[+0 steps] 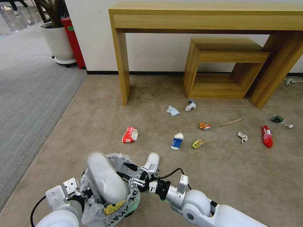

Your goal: Pick up the trash bin and place the garbage on the floor into it.

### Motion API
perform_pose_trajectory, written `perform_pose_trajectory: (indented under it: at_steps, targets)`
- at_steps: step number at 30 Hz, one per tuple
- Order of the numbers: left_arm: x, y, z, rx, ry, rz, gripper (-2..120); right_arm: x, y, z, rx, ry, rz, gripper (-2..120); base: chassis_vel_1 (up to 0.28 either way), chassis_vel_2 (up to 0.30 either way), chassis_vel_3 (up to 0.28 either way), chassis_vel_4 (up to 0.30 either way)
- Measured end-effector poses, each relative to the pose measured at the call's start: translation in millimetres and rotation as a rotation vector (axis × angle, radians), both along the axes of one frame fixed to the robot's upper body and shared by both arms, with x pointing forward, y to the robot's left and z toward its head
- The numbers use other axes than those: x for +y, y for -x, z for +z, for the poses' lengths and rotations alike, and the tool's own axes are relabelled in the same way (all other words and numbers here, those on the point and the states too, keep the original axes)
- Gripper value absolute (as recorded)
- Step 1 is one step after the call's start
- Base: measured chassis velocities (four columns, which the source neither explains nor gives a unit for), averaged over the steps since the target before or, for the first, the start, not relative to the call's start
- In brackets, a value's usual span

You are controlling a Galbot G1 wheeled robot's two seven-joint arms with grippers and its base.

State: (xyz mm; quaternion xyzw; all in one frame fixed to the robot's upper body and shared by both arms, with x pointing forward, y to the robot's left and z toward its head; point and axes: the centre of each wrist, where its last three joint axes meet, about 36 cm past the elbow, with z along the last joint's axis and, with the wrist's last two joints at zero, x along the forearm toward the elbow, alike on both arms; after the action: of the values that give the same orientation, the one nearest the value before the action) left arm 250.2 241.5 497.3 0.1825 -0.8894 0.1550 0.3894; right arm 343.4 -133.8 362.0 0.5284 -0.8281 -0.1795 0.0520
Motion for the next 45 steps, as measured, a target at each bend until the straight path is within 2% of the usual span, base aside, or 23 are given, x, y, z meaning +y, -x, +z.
perform_pose_trajectory:
  at_steps: [2, 3, 4, 5, 7, 8, 12, 16, 23, 30, 37, 38, 41, 44, 45]
  targets:
    - [2, 0, 2, -0.005, -0.009, 0.002, 1, -4, -11, 12, -0.006, -0.004, -0.079, 78, 0.0, 0.0, 0.0, 0.0]
    - [4, 0, 4, -0.006, -0.016, 0.001, 1, -8, -18, 19, 0.001, -0.001, -0.128, 80, 0.0, 0.0, 0.0, 0.0]
    - [4, 0, 4, -0.006, -0.016, 0.001, 1, -8, -18, 19, 0.001, -0.001, -0.128, 80, 0.0, 0.0, 0.0, 0.0]
    - [6, -1, 5, -0.005, -0.031, -0.001, 1, -15, -28, 29, 0.024, 0.018, -0.218, 89, 0.0, 0.0, 0.0, 0.0]
    - [10, -3, 9, -0.004, -0.043, -0.004, 1, -30, -41, 43, 0.07, 0.043, -0.338, 96, 0.0, 0.0, 0.0, 0.0]
    - [10, -3, 9, -0.004, -0.043, -0.004, 1, -30, -41, 43, 0.07, 0.043, -0.338, 96, 0.0, 0.0, 0.0, 0.0]
    - [15, -4, 23, -0.024, -0.041, -0.022, 1, -71, -61, 76, 0.13, 0.11, -0.538, 100, 0.0, 0.0, 0.0, 0.0]
    - [19, -7, 28, -0.025, -0.045, -0.028, 1, -84, -64, 90, 0.161, 0.164, -0.605, 100, 0.0, 0.0, 0.0, 0.0]
    - [29, -13, 38, -0.018, -0.062, -0.015, 1, -87, -69, 98, 0.232, 0.255, -0.658, 100, 0.0, 0.0, 0.0, 0.0]
    - [41, -18, 44, -0.004, -0.064, 0.036, 1, -70, -72, 88, 0.297, 0.322, -0.634, 100, 0.0, 0.0, 0.0, 0.0]
    - [54, -24, 54, -0.02, -0.058, 0.077, 1, -16, -82, 79, 0.407, 0.423, -0.609, 100, 0.0, 0.0, 0.0, 0.0]
    - [54, -24, 54, -0.02, -0.058, 0.077, 1, -16, -82, 79, 0.407, 0.423, -0.609, 100, 0.0, 0.0, 0.0, 0.0]
    - [57, -24, 52, -0.013, -0.061, 0.089, 1, 18, -98, 76, 0.519, 0.449, -0.602, 100, 0.0, 0.0, 0.0, 0.0]
    - [57, -24, 51, -0.011, -0.06, 0.093, 1, 28, -101, 75, 0.557, 0.451, -0.594, 100, 0.0, 0.0, 0.0, 0.0]
    - [57, -24, 48, -0.006, -0.058, 0.097, 1, 46, -103, 72, 0.627, 0.477, -0.592, 100, 0.0, 0.0, 0.0, 0.0]
